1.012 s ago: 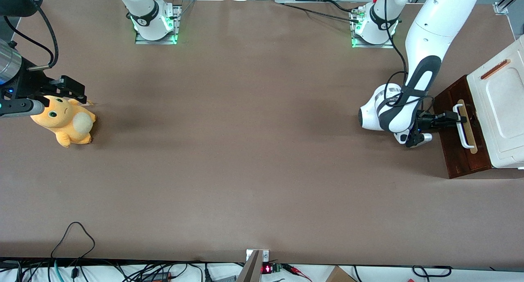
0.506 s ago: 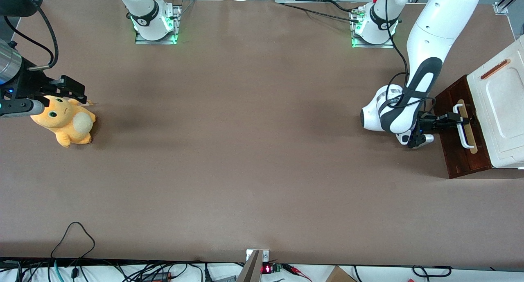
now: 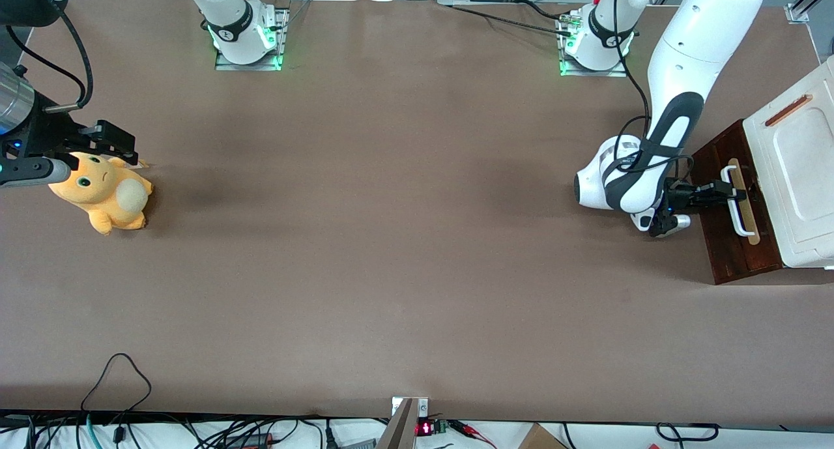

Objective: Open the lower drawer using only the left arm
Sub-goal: 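Close the left gripper around the white drawer handle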

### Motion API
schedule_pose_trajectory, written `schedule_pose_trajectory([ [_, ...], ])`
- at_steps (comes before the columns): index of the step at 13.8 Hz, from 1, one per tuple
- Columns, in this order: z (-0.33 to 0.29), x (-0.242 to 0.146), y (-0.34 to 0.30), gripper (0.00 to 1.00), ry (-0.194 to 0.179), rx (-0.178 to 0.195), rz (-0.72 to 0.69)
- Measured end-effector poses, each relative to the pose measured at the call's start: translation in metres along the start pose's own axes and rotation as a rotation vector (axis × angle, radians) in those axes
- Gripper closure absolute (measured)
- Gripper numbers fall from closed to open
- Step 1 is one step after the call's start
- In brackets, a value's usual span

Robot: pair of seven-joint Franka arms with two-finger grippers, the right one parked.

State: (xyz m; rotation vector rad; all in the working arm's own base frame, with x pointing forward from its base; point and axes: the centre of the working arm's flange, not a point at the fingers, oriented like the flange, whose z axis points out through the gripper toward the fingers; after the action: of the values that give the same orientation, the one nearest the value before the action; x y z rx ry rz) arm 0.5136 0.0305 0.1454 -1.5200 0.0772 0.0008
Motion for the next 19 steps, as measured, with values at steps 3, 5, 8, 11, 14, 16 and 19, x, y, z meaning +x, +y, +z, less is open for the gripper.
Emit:
schedule_pose_trajectory([
  [3,0.0021,-0.0007,0.0018,0.63,-0.003,0.001,0.003],
  [5,0.0033,-0.0010,0.0029,0.63,-0.006,0.001,0.005],
  [8,0.0043,-0.0012,0.0035,0.66,-0.007,0.002,0.006],
  [11,0.0045,-0.0014,0.0042,0.77,-0.008,0.001,0.007],
  [14,0.0045,-0.0013,0.0051,0.81,-0.007,0.000,-0.001],
  [16,0.0046,-0.0013,0.0050,0.82,-0.007,0.000,-0.011],
  [19,0.0046,-0.0013,0.0050,0.82,-0.007,0.000,-0.012],
])
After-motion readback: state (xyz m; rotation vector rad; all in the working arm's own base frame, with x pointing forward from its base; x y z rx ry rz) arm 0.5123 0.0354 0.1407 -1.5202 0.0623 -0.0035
